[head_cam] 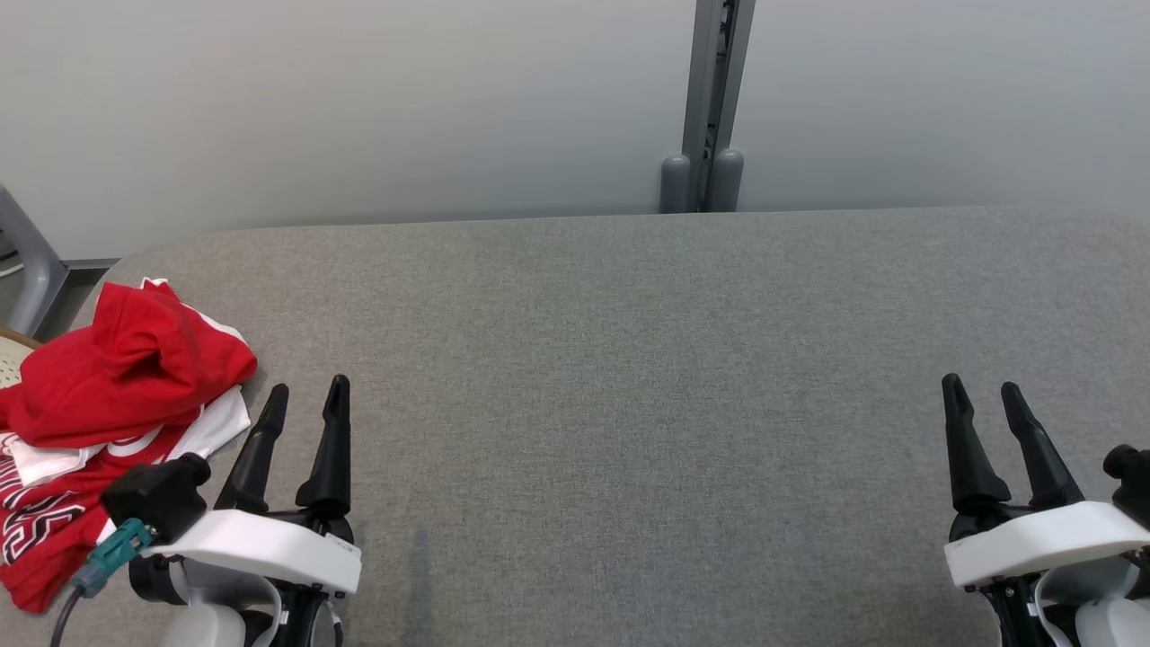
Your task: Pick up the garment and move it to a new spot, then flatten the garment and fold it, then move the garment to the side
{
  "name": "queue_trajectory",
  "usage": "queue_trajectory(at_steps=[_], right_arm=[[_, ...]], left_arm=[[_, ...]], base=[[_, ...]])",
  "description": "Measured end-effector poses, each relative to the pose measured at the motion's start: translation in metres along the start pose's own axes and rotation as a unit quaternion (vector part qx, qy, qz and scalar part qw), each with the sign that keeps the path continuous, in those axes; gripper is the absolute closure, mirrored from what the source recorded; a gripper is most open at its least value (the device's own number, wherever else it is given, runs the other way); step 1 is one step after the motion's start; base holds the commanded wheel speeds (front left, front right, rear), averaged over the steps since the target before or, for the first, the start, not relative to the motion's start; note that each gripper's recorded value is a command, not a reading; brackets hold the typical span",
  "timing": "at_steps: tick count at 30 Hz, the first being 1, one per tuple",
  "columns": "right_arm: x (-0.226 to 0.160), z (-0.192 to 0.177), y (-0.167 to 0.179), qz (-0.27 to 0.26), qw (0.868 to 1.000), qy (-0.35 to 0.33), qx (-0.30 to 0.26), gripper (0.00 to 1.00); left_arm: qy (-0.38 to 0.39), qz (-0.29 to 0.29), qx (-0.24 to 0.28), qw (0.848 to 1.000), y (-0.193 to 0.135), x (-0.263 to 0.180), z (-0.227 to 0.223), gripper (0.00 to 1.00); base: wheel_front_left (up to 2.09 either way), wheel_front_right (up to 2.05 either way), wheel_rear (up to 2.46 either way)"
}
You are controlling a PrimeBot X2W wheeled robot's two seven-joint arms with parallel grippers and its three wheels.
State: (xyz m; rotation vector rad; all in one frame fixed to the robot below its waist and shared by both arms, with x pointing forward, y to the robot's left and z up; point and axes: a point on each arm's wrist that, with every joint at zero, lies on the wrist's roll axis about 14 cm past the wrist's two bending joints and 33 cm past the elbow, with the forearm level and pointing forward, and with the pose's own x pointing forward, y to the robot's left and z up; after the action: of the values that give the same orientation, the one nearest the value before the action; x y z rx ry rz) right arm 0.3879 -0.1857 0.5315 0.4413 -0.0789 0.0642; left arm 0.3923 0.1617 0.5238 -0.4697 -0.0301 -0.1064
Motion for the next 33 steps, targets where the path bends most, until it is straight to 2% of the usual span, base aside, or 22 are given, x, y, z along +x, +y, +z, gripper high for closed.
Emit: queue_trajectory(at_steps=[6, 16, 24, 33], right_arm=[[-0.002, -0.006, -0.003, -0.002, 0.999, 0.008, -0.048, 0.0], [-0.003, -0.011, -0.005, -0.002, 0.996, 0.012, -0.093, 0.0], [-0.005, -0.015, -0.006, -0.002, 0.993, 0.014, -0.118, 0.0], [-0.007, -0.018, -0.005, 0.001, 0.992, 0.014, -0.126, 0.0]], left_arm=[[0.01, 0.003, 0.046, 0.999, 0.001, -0.001, -0.008, 0.0], [0.016, 0.007, 0.096, 0.995, 0.004, -0.003, -0.015, 0.0], [0.017, 0.001, 0.13, 0.991, 0.003, -0.003, -0.017, 0.0], [0.018, 0.001, 0.145, 0.989, 0.005, -0.004, -0.021, 0.0]], base=[[0.0, 0.0, 0.0], [0.0, 0.0, 0.0], [0.0, 0.0, 0.0], [0.0, 0.0, 0.0]])
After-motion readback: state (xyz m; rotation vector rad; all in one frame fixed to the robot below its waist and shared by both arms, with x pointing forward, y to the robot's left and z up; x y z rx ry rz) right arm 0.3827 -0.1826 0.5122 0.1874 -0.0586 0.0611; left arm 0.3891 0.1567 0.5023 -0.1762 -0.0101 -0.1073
